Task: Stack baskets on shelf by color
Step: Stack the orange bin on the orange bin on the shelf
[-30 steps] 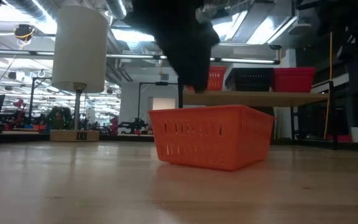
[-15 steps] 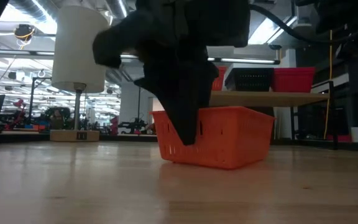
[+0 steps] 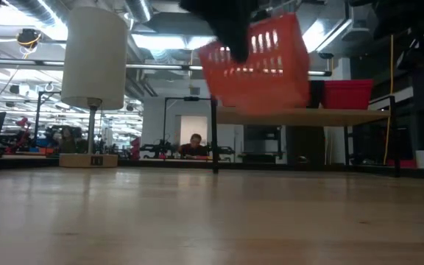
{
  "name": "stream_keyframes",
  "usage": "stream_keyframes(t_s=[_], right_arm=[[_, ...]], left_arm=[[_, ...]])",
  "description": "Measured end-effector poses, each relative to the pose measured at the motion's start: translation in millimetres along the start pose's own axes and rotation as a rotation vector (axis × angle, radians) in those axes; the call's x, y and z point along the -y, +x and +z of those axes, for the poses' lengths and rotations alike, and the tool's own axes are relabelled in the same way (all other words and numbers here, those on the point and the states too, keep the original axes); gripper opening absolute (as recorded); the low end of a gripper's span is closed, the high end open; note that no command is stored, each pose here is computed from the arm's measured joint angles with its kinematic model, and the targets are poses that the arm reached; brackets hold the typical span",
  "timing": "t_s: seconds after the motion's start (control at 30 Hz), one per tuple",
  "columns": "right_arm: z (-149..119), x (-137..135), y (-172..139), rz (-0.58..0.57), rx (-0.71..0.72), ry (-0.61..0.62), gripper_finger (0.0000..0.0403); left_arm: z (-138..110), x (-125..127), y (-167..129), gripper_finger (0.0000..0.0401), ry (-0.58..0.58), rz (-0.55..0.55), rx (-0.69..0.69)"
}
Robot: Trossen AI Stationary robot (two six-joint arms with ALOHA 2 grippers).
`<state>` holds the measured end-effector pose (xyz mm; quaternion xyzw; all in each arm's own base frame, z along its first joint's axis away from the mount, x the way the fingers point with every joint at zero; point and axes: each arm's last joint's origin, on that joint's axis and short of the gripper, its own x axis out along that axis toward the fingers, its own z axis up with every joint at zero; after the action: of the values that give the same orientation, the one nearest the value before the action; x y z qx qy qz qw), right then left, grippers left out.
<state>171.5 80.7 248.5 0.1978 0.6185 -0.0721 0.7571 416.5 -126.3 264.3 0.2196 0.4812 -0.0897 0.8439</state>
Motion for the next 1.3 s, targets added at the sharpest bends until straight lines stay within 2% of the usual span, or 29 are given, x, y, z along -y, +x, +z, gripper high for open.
stream_keyframes(t_s=[0.23, 0.33, 0.43, 0.53, 0.67, 0.77, 0.87, 0.97, 1.03, 1.3], right_arm=[[1, -1, 0, 0.001, 0.010, 0.001, 0.0123], [1, -1, 1, 0.003, 0.013, 0.001, 0.0123], [2, -1, 1, 0.006, 0.015, 0.002, 0.0123], [2, -1, 1, 0.007, 0.016, 0.002, 0.0123], [1, -2, 1, 0.010, 0.013, 0.003, 0.0123], [-1, -3, 1, 0.013, 0.009, -0.008, 0.0123], [-4, -7, 1, 0.018, 0.003, -0.014, 0.0123], [-8, -10, 1, 0.019, 0.002, -0.009, 0.0123], [-10, -12, 1, 0.021, -0.001, -0.017, 0.0123], [-15, -15, 1, 0.027, -0.007, -0.047, 0.0123]], left_arm=[[6, -58, -64, 0.0000, 0.017, 0.210, 0.084], [6, -92, -89, 0.0000, -0.004, 0.288, 0.155], [-2, -131, -103, 0.0000, -0.061, 0.360, 0.162], [-19, -173, -117, 0.0000, -0.144, 0.402, 0.156], [-53, -224, -114, 0.0000, -0.256, 0.340, 0.170], [-76, -250, -108, 0.0000, -0.334, 0.330, 0.162], [-88, -263, -108, 0.0000, -0.363, 0.340, 0.153], [-88, -269, -104, 0.0000, -0.362, 0.310, 0.214], [-89, -270, -102, 0.0000, -0.361, 0.274, 0.221], [-86, -266, -83, 0.0000, -0.384, 0.242, 0.177]])
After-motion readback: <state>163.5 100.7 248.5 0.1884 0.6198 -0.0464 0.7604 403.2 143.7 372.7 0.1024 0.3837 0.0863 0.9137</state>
